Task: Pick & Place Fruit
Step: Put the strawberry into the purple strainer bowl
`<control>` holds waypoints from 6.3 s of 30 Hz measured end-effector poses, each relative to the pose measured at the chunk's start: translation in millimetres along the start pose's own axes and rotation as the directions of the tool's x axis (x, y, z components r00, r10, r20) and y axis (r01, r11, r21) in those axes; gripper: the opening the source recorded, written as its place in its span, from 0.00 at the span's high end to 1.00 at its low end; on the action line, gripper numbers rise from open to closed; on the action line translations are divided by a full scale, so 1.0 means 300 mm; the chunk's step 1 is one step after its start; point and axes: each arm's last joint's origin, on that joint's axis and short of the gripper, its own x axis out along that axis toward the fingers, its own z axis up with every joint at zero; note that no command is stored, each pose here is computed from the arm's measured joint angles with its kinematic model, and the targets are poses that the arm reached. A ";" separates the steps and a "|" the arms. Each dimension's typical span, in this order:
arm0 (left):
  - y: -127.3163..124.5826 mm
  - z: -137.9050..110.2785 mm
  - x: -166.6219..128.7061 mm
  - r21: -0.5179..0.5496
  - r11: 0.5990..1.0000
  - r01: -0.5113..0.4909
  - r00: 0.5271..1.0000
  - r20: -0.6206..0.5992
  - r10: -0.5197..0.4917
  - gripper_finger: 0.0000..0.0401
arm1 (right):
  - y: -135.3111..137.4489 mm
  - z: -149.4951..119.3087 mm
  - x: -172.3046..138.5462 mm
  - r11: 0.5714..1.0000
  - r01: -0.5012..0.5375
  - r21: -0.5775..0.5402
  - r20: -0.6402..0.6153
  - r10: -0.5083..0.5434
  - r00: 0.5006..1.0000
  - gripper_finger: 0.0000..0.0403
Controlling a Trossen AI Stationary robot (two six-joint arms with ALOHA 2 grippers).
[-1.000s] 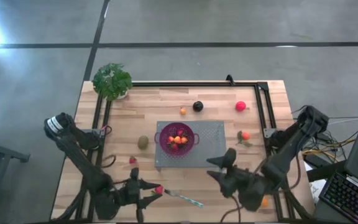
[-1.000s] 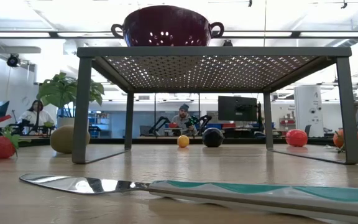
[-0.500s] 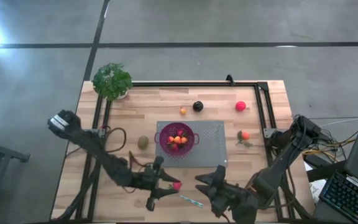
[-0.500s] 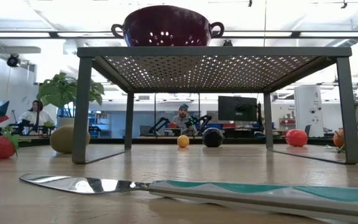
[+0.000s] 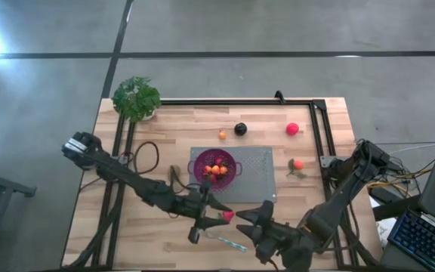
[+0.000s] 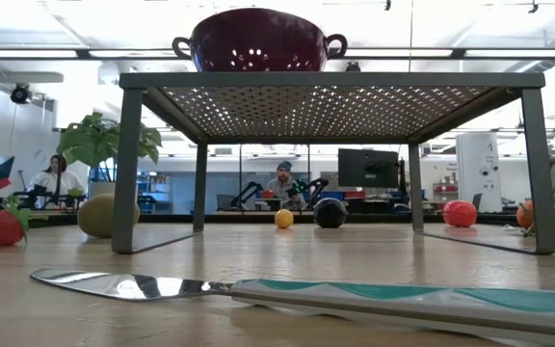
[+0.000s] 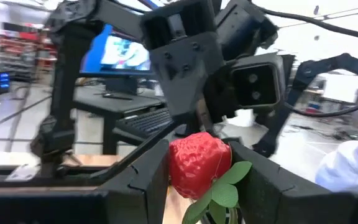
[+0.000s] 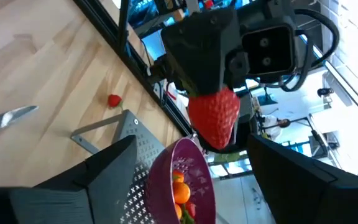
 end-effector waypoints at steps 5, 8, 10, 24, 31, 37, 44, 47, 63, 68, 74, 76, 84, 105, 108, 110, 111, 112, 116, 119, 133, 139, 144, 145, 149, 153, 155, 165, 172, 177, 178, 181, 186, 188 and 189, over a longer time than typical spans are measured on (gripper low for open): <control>0.002 0.002 0.033 -0.001 0.999 0.053 0.999 -0.007 -0.053 0.61 | -0.010 -0.007 0.017 1.000 0.011 -0.003 -0.016 -0.011 1.000 0.25; 0.007 0.001 0.033 0.019 0.999 0.044 0.998 -0.044 -0.043 0.61 | -0.016 -0.015 0.018 0.997 0.081 -0.021 -0.068 -0.082 0.994 0.28; 0.011 0.019 0.026 0.033 0.999 0.035 0.998 -0.047 -0.033 0.61 | -0.016 -0.022 0.006 0.988 0.145 -0.049 -0.113 -0.150 0.982 0.30; 0.155 0.204 -0.097 0.117 0.933 -0.340 0.892 -0.274 0.360 0.61 | -0.228 -0.243 -0.139 0.908 -0.045 0.417 -0.233 0.155 0.960 0.41; 0.245 0.261 -0.128 0.165 0.847 -0.504 0.692 -0.509 0.511 0.61 | -0.397 -0.382 -0.203 0.788 -0.110 0.605 -0.233 0.308 0.923 0.48; 0.276 0.273 -0.112 0.239 0.814 -0.529 0.574 -0.606 0.551 0.61 | -0.523 -0.489 -0.289 0.683 -0.146 0.716 -0.141 0.345 0.928 0.53; 0.309 0.261 -0.075 0.314 0.808 -0.499 0.494 -0.663 0.563 0.61 | -0.598 -0.609 -0.370 0.560 -0.129 0.818 -0.073 0.325 0.943 0.58; 0.326 0.247 -0.069 0.341 0.802 -0.490 0.440 -0.698 0.565 0.61 | -0.599 -0.645 -0.391 0.544 -0.129 0.829 -0.061 0.318 0.946 0.58; 0.378 0.182 -0.053 0.369 0.802 -0.470 0.334 -0.767 0.548 0.61 | -0.543 -0.698 -0.386 0.566 -0.117 0.816 -0.095 0.332 0.939 0.56; 0.376 0.177 -0.059 0.355 0.817 -0.455 0.322 -0.790 0.522 0.61 | -0.544 -0.698 -0.386 0.567 -0.118 0.815 -0.094 0.331 0.939 0.59; 0.377 0.174 -0.058 0.357 0.816 -0.455 0.319 -0.790 0.524 0.55 | -0.544 -0.698 -0.386 0.567 -0.118 0.815 -0.094 0.330 0.939 0.60; 0.377 0.174 -0.058 0.358 0.816 -0.455 0.319 -0.790 0.524 0.52 | -0.544 -0.698 -0.386 0.567 -0.118 0.815 -0.094 0.331 0.939 0.59; 0.371 0.194 -0.058 0.345 0.829 -0.440 0.322 -0.801 0.505 0.39 | -0.544 -0.698 -0.386 0.570 -0.119 0.813 -0.095 0.330 0.939 0.53; 0.189 0.417 -0.163 0.316 0.755 -0.574 0.114 -0.882 0.457 0.39 | -0.544 -0.698 -0.385 0.634 -0.135 0.761 -0.102 0.322 0.941 0.63; 0.142 0.402 -0.185 0.335 0.741 -0.581 0.067 -0.888 0.454 0.39 | -0.545 -0.699 -0.385 0.641 -0.122 0.758 -0.109 0.309 0.945 0.65; 0.107 0.395 -0.194 0.348 0.733 -0.585 0.059 -0.883 0.466 0.39 | -0.545 -0.699 -0.385 0.641 -0.121 0.758 -0.110 0.308 0.945 0.67; 0.091 0.392 -0.198 0.355 0.729 -0.586 0.061 -0.877 0.476 0.39 | -0.545 -0.699 -0.385 0.641 -0.121 0.758 -0.110 0.308 0.945 0.67; 0.074 0.390 -0.200 0.357 0.727 -0.586 0.069 -0.872 0.484 0.39 | -0.545 -0.699 -0.385 0.641 -0.121 0.758 -0.110 0.308 0.945 0.67; 0.009 0.359 -0.217 0.401 0.706 -0.583 0.095 -0.830 0.550 0.39 | -0.545 -0.699 -0.385 0.635 -0.118 0.763 -0.110 0.308 0.945 0.68; -0.026 0.316 -0.236 0.426 0.697 -0.576 0.079 -0.820 0.567 0.39 | -0.545 -0.699 -0.385 0.635 -0.118 0.764 -0.110 0.308 0.945 0.68; -0.049 0.129 -0.430 0.458 0.619 -0.638 -0.008 -0.808 0.589 0.39 | -0.545 -0.698 -0.384 0.628 -0.115 0.770 -0.110 0.308 0.945 0.58; 0.003 0.012 -0.528 0.352 0.645 -0.679 0.063 -0.847 0.528 0.39 | -0.545 -0.697 -0.384 0.626 -0.114 0.771 -0.109 0.306 0.946 0.55; 0.048 -0.069 -0.619 0.293 0.634 -0.716 0.064 -0.876 0.478 0.39 | -0.545 -0.697 -0.384 0.626 -0.113 0.772 -0.109 0.306 0.946 0.54; 0.056 -0.079 -0.635 0.280 0.624 -0.729 0.067 -0.879 0.473 0.39 | -0.545 -0.697 -0.384 0.626 -0.112 0.771 -0.110 0.304 0.946 0.53; 0.079 -0.125 -0.673 0.188 0.603 -0.775 0.127 -0.889 0.440 0.39 | -0.549 -0.699 -0.383 0.635 -0.080 0.768 -0.126 0.273 0.954 0.52; 0.092 -0.167 -0.690 0.079 0.601 -0.795 0.206 -0.897 0.391 0.39 | -0.551 -0.699 -0.383 0.636 -0.067 0.769 -0.130 0.258 0.957 0.51; 0.105 -0.189 -0.705 0.060 0.575 -0.816 0.197 -0.906 0.374 0.38 | -0.551 -0.699 -0.383 0.636 -0.067 0.769 -0.130 0.258 0.957 0.50; 0.136 -0.272 -0.747 -0.041 0.513 -0.857 0.188 -0.953 0.237 0.27 | -0.551 -0.699 -0.383 0.625 -0.063 0.778 -0.129 0.258 0.958 0.47; 0.140 -0.274 -0.750 -0.044 0.516 -0.855 0.201 -0.947 0.251 0.26 | -0.551 -0.699 -0.383 0.625 -0.064 0.778 -0.129 0.258 0.958 0.47; 0.143 -0.276 -0.741 -0.035 0.537 -0.843 0.232 -0.924 0.304 0.26 | -0.551 -0.699 -0.383 0.625 -0.064 0.778 -0.128 0.258 0.957 0.49; 0.142 -0.279 -0.739 -0.033 0.540 -0.841 0.233 -0.923 0.306 0.26 | -0.551 -0.699 -0.383 0.625 -0.064 0.778 -0.129 0.258 0.957 0.50; 0.140 -0.292 -0.728 -0.029 0.544 -0.839 0.235 -0.920 0.313 0.26 | -0.551 -0.699 -0.383 0.625 -0.064 0.778 -0.129 0.259 0.957 0.51; 0.142 -0.326 -0.722 0.035 0.540 -0.841 0.185 -0.919 0.348 0.26 | -0.551 -0.699 -0.383 0.628 -0.065 0.776 -0.129 0.258 0.957 0.52; 0.142 -0.341 -0.719 0.055 0.534 -0.844 0.166 -0.919 0.357 0.26 | -0.551 -0.699 -0.383 0.628 -0.065 0.776 -0.129 0.258 0.957 0.53; 0.142 -0.349 -0.716 0.064 0.532 -0.844 0.160 -0.917 0.364 0.26 | -0.551 -0.699 -0.383 0.627 -0.065 0.776 -0.129 0.259 0.957 0.53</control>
